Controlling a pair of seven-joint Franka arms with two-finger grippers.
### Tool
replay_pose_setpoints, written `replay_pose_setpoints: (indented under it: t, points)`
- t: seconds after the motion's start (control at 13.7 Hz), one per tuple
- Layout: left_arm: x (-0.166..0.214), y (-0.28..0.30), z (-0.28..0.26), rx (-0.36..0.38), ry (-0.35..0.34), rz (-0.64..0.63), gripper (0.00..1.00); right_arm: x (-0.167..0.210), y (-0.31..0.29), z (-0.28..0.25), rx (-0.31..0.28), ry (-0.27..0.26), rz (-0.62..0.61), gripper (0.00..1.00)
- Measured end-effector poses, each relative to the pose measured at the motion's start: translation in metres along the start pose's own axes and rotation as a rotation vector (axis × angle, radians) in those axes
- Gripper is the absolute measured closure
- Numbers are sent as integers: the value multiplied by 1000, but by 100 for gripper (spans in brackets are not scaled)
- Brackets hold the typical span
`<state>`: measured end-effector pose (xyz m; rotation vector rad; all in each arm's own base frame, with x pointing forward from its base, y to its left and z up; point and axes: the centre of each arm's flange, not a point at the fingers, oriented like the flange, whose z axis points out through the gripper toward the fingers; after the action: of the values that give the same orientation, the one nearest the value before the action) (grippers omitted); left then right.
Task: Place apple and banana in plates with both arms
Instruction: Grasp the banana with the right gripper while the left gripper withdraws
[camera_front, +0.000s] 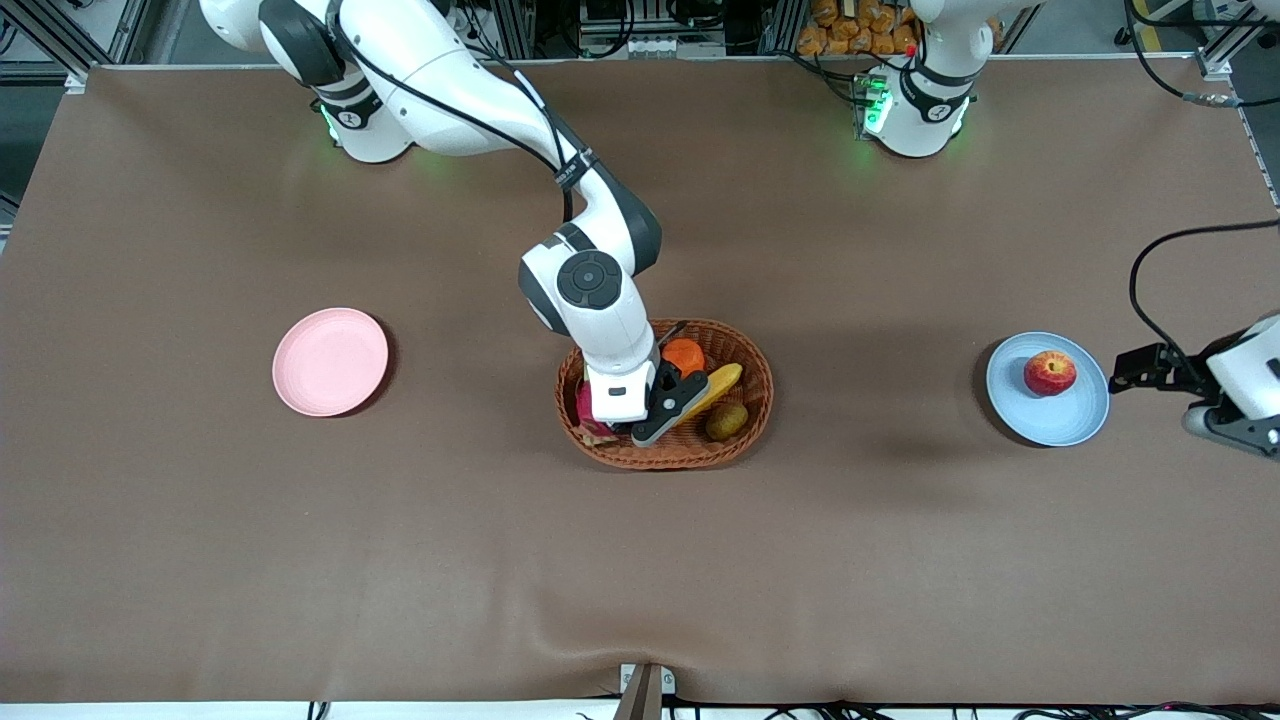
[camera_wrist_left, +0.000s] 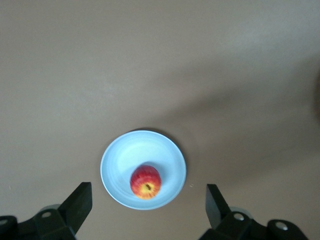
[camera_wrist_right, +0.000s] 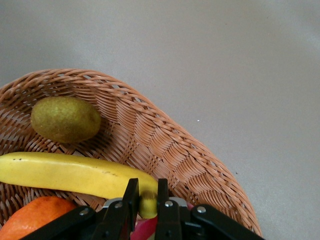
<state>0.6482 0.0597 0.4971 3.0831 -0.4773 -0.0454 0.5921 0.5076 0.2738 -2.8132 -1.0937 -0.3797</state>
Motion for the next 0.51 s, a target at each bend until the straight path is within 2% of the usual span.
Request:
replay_pose_setpoints:
  t: [0.36,0.51]
  points:
    - [-22,85,-72,28,-42,-232,0,3,0,-4,0,5,-1,81]
    - [-36,104,-95,32,-43,-306,0,4,-1,-8,3,-10,-2,81]
